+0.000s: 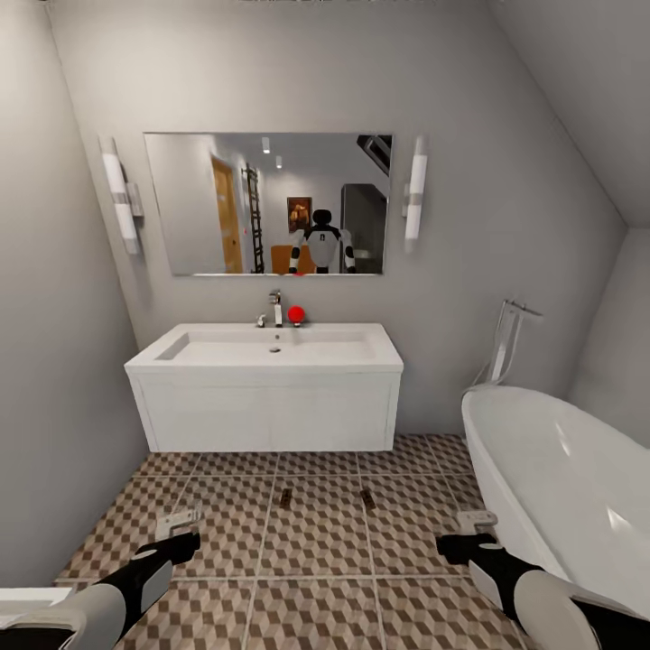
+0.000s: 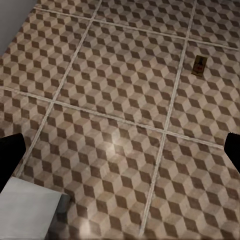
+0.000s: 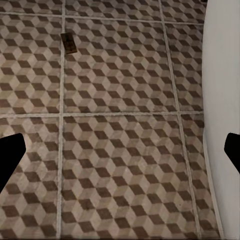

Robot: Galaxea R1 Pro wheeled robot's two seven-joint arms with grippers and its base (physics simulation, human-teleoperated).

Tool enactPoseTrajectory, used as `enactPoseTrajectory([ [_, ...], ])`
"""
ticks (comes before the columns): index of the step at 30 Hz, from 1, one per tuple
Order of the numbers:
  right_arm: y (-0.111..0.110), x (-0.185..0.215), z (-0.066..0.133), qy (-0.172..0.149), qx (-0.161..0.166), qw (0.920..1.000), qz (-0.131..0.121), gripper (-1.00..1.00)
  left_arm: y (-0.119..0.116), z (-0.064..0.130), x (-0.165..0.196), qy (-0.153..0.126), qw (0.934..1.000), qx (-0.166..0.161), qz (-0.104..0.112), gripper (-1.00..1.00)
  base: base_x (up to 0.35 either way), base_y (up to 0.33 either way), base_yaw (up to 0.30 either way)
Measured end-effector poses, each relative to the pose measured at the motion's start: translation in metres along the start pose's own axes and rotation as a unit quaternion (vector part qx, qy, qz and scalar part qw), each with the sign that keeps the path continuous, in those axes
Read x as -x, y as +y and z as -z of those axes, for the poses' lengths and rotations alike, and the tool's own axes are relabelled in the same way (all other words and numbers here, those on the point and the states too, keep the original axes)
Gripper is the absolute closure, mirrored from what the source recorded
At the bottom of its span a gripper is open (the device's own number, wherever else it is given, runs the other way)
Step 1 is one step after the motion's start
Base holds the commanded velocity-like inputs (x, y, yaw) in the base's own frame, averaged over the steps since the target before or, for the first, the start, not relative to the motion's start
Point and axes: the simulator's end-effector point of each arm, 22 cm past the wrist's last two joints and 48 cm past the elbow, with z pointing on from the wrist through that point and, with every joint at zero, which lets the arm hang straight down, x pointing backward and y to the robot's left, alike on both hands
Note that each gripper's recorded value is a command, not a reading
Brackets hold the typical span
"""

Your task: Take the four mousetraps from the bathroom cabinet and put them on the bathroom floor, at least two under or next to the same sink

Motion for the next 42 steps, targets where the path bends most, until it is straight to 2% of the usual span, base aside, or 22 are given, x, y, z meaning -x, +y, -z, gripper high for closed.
enactPoseTrajectory([
  [19, -0.003, -0.078, 0.029, 0.059, 0.0, 0.9982, 0.007, -1.0, -0.008, 0.024, -0.014, 0.032, 0.9995, -0.004, -0.003, -1.0, 0.0, 0.0, 0.0],
  [27, -0.023, -0.142, 0.051, 0.106, -0.018, 0.9941, 0.014, -1.0, -0.009, 0.033, -0.016, 0.038, 0.9993, -0.004, -0.004, -1.0, 0.0, 0.0, 0.0],
  [30, -0.029, -0.161, 0.06, 0.12, -0.022, 0.9924, 0.017, -1.0, -0.005, 0.038, -0.026, 0.046, 0.9989, -0.002, -0.005, -1.0, 0.0, 0.0, 0.0],
  [31, -0.032, -0.18, 0.067, 0.133, -0.024, 0.9907, 0.018, -1.0, 0.0, 0.041, -0.041, 0.057, 0.9984, 0.0, -0.007, -1.0, 0.0, 0.0, 0.0],
  [34, -0.034, -0.204, 0.078, 0.15, -0.025, 0.9882, 0.022, -1.0, 0.004, 0.047, -0.059, 0.07, 0.9975, 0.003, -0.01, -1.0, 0.0, 0.0, 0.0],
  [42, -0.037, -0.238, 0.101, 0.176, -0.024, 0.9837, 0.026, -1.0, 0.015, 0.066, -0.101, 0.103, 0.9945, 0.008, -0.018, -1.0, 0.0, 0.0, 0.0],
])
